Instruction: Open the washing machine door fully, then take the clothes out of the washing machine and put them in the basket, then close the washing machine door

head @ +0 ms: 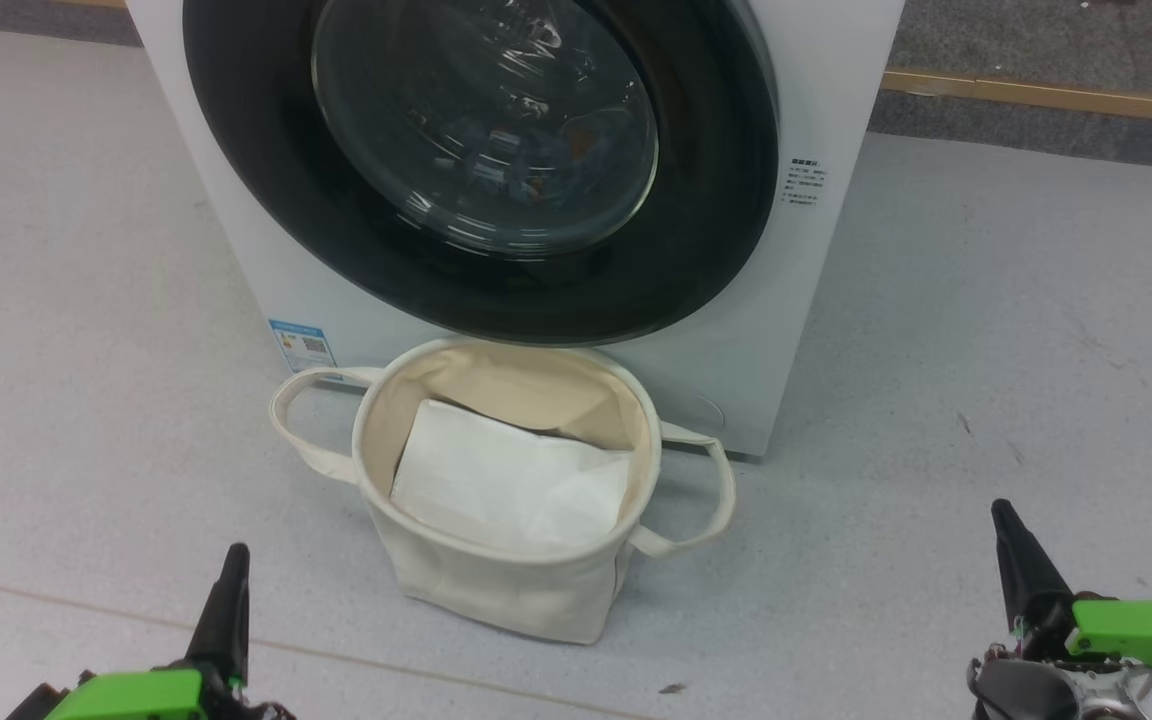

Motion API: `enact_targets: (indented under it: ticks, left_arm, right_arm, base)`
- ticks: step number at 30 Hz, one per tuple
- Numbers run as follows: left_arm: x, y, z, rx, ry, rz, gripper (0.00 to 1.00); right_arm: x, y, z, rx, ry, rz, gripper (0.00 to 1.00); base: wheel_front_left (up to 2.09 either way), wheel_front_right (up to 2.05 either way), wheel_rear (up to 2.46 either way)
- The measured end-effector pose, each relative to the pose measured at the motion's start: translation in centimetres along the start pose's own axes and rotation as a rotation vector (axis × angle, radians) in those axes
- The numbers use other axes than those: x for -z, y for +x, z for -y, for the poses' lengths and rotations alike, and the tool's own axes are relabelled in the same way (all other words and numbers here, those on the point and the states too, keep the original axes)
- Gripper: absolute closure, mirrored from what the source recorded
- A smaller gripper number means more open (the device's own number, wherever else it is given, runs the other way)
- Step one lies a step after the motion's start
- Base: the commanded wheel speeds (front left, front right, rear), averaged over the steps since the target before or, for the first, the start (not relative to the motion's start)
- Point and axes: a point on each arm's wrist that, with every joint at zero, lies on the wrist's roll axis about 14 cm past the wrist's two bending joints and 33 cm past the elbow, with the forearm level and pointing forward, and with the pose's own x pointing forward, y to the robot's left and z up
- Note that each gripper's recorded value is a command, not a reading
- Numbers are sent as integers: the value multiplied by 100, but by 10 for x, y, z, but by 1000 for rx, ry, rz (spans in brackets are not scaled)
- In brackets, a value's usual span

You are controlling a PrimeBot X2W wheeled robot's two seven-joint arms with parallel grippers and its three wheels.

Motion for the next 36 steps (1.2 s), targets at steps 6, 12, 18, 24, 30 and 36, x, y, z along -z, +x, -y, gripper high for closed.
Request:
enact_targets:
  ticks: [6,12,18,24,30,36]
  left_arm:
    - [0,0,0,0,0,0,100]
    - [1,-7,-23,-68,-7,1,0]
    - [-1,-26,-58,-173,-19,15,0]
    - [-4,-24,-53,-159,-12,35,0]
    - [-8,-22,-50,-149,-5,55,0]
    - [-11,-21,-45,-136,11,70,0]
  right_arm:
    - [0,0,0,0,0,0,100]
    - [1,-5,21,63,9,2,0]
    - [3,-22,54,162,14,1,0]
    - [7,-19,51,153,17,-2,0]
    - [12,-14,46,140,20,-5,0]
    - [15,-12,45,136,17,-3,0]
  base:
    - [0,0,0]
    - [0,0,0]
    - [0,0,0]
    - [0,0,0]
    - [0,0,0]
    - [0,0,0]
